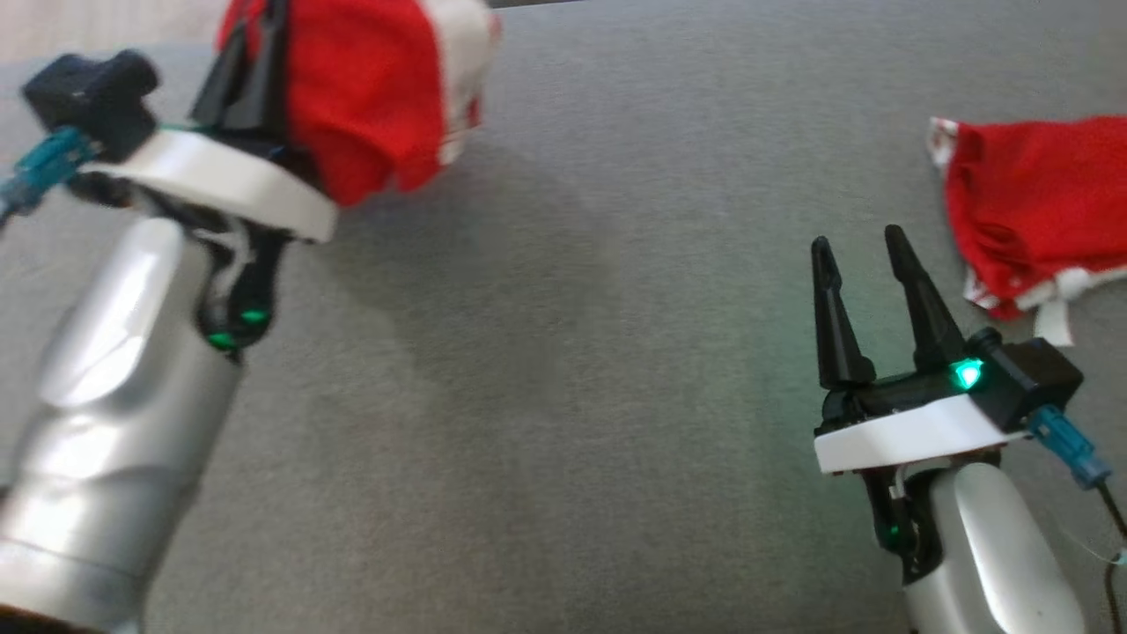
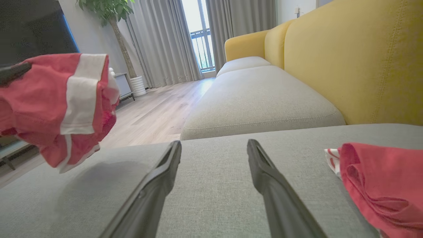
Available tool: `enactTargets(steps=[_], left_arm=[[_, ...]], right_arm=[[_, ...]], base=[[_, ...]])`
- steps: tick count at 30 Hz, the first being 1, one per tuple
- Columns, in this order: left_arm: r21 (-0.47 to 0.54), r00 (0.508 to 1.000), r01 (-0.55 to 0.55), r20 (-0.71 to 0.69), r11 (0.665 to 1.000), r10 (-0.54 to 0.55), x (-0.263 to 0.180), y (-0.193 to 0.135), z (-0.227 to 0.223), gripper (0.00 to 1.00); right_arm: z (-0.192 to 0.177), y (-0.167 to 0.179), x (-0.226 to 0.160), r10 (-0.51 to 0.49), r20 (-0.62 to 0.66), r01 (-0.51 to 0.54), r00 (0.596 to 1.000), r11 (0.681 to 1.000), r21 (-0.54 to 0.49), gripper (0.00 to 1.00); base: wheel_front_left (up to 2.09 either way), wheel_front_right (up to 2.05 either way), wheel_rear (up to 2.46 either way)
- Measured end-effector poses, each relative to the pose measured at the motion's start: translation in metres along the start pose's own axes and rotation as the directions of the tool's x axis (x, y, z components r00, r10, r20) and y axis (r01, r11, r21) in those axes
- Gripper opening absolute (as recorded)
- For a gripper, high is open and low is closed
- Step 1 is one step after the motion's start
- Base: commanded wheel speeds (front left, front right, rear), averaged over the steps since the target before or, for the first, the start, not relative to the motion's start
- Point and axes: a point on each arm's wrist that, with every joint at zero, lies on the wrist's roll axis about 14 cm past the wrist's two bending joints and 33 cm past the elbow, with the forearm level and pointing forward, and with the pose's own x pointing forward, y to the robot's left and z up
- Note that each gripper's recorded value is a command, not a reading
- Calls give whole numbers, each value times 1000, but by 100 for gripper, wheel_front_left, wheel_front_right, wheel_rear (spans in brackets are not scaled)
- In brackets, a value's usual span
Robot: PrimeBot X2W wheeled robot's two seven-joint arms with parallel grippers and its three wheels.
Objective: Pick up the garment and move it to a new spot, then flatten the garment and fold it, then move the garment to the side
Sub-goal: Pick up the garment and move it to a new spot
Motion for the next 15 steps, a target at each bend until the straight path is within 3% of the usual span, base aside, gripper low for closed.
enactTargets(steps=[10, 11, 12, 13, 15], left_arm=[[-94, 971, 239, -1, 966, -240, 40, -125, -17, 0], [-104, 967, 255, -2, 961, -256, 44, -135, -18, 7], [-106, 963, 266, -7, 958, -268, 47, -143, -21, 71], [-99, 961, 272, -14, 957, -275, 50, -148, -24, 100], [-76, 961, 276, -13, 958, -277, 56, -151, -28, 100]], right_arm=[[1, -30, -18, -94, 12, 94, 995, 996, 3, 100], [2, -33, -20, -104, 15, 104, 994, 995, 5, 100], [2, -36, -21, -114, 17, 113, 993, 994, 7, 100], [1, -38, -22, -121, 13, 121, 993, 993, 9, 100], [0, -42, -22, -130, 14, 130, 991, 991, 12, 100]], base=[[0, 0, 0], [0, 0, 0], [0, 0, 0], [0, 0, 0], [0, 0, 0]])
